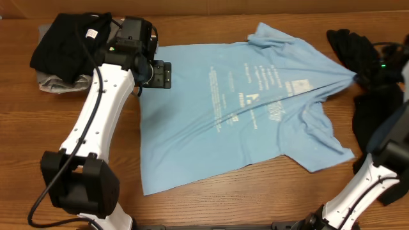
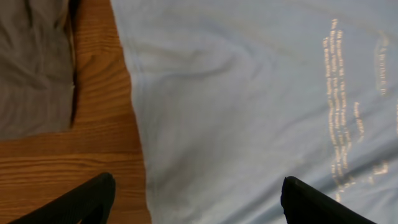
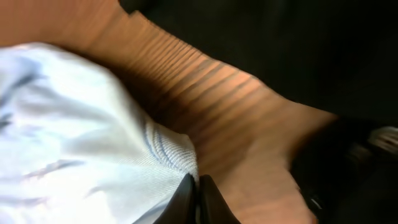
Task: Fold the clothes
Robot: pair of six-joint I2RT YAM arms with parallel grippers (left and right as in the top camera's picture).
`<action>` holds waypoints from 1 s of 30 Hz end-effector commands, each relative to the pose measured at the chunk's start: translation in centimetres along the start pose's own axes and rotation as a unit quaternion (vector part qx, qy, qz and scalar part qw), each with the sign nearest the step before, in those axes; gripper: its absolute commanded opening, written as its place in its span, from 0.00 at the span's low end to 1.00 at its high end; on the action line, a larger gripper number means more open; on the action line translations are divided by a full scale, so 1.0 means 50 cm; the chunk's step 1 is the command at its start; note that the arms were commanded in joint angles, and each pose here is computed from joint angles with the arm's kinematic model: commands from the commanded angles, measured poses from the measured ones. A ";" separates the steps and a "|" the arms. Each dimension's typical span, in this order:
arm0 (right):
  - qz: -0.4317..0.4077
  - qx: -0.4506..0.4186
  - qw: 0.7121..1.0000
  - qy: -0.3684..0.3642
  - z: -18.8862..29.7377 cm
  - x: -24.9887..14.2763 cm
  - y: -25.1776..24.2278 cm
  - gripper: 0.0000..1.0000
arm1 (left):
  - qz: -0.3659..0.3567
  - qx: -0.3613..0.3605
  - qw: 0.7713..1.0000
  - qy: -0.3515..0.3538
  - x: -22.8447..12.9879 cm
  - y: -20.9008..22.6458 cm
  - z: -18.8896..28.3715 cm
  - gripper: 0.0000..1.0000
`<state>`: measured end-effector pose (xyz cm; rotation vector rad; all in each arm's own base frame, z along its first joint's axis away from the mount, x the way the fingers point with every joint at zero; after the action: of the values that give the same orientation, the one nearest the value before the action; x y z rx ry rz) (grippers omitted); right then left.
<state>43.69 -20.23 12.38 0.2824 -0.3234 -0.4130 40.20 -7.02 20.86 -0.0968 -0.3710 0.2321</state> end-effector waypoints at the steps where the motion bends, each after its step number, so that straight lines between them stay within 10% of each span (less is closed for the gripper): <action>1: -0.012 -0.005 1.000 -0.028 0.072 0.006 0.004 0.04 | 0.003 -0.012 1.000 -0.005 0.011 -0.017 -0.012 0.88; 3: -0.013 -0.004 1.000 -0.021 0.072 0.000 0.005 0.17 | 0.003 -0.019 1.000 -0.019 0.022 -0.021 -0.012 0.88; 5: -0.015 -0.004 1.000 -0.015 0.071 -0.005 0.006 0.65 | 0.003 -0.026 0.999 -0.035 0.035 -0.027 -0.011 0.93; 7: -0.010 0.009 1.000 -0.016 0.072 -0.004 0.020 0.77 | 0.001 -0.039 0.998 -0.054 0.050 -0.036 -0.010 1.00; 17: 0.094 0.033 0.992 -0.071 0.166 0.045 0.174 0.88 | 0.010 -0.081 0.992 -0.099 0.159 -0.047 -0.008 1.00; 30: 0.208 0.002 0.975 -0.073 0.165 0.018 0.386 0.88 | 0.090 -0.010 0.991 -0.101 0.268 -0.046 -0.257 1.00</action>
<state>48.46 -4.92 24.93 0.2579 -0.4831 -0.0234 56.18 -7.37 16.23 -0.1748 -0.5588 0.3159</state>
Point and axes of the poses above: each gripper's point midway between its finger pads, its own z axis back along the fingers, its own y axis along the line the jaws close on, x = y × z, the point moved 5 cm from there along z, back along the fingers, and after that the axes turned 14 degrees about z, right-handed, at the moved point
